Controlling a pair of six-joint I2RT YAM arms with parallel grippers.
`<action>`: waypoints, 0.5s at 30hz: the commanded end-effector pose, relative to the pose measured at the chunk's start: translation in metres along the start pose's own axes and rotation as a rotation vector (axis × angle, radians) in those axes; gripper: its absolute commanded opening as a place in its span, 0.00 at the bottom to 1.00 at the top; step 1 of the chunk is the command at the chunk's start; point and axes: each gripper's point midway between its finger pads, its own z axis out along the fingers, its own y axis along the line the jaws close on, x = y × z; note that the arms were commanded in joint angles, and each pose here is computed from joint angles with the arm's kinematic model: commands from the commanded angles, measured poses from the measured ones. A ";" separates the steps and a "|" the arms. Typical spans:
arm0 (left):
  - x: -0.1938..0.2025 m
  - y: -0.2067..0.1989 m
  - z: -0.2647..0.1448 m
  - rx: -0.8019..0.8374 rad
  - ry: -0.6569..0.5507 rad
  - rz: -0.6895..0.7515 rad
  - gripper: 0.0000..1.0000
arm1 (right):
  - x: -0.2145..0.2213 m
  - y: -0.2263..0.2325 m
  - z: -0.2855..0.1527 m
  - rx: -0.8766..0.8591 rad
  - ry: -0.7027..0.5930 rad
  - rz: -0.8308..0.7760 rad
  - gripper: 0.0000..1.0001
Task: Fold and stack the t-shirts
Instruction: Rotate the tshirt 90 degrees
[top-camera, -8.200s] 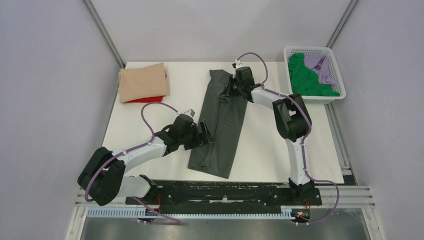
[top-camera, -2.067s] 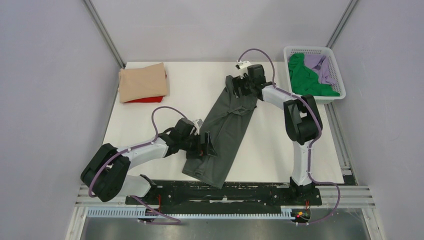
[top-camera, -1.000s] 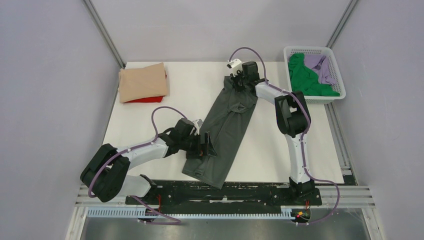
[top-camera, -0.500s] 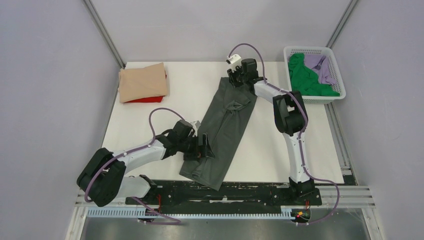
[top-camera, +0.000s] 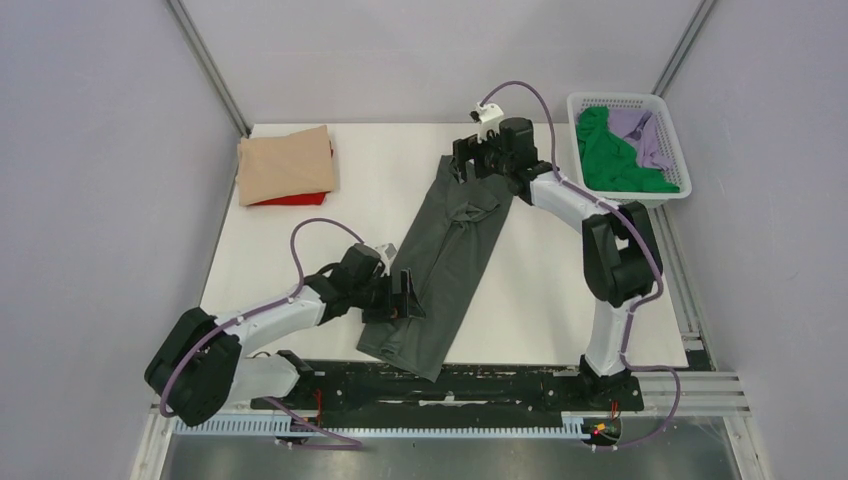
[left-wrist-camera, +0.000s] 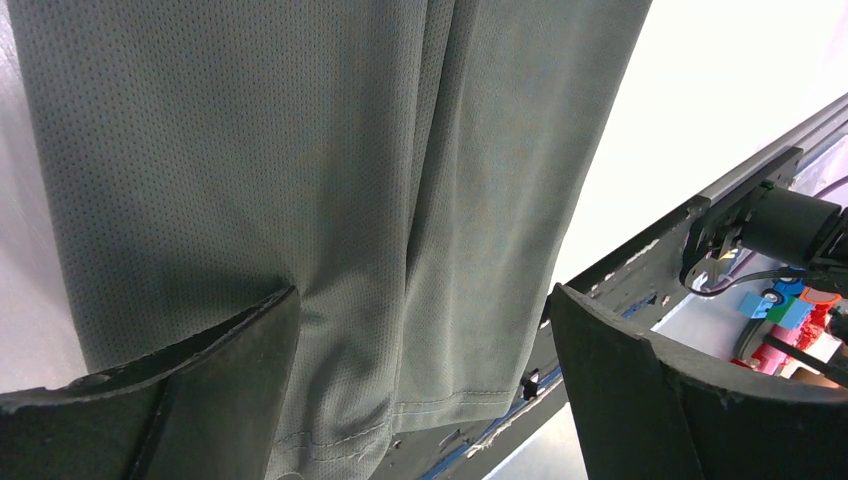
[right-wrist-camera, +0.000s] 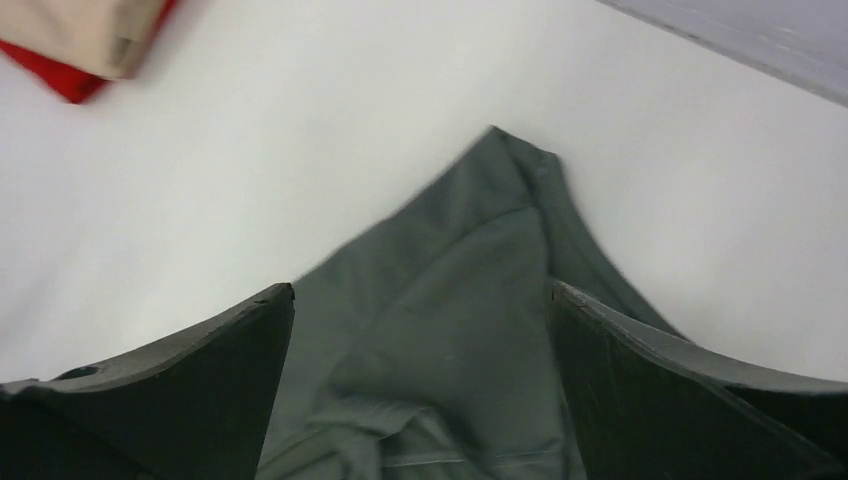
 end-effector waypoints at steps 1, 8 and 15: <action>-0.003 -0.004 -0.004 0.018 -0.031 0.003 1.00 | -0.013 0.073 -0.027 -0.244 -0.067 0.151 0.98; -0.005 -0.008 -0.009 0.038 -0.056 0.022 1.00 | 0.041 0.103 -0.011 -0.277 0.050 0.221 0.98; 0.002 -0.002 -0.006 0.033 -0.037 0.011 1.00 | 0.099 0.080 -0.013 -0.115 0.159 0.267 0.98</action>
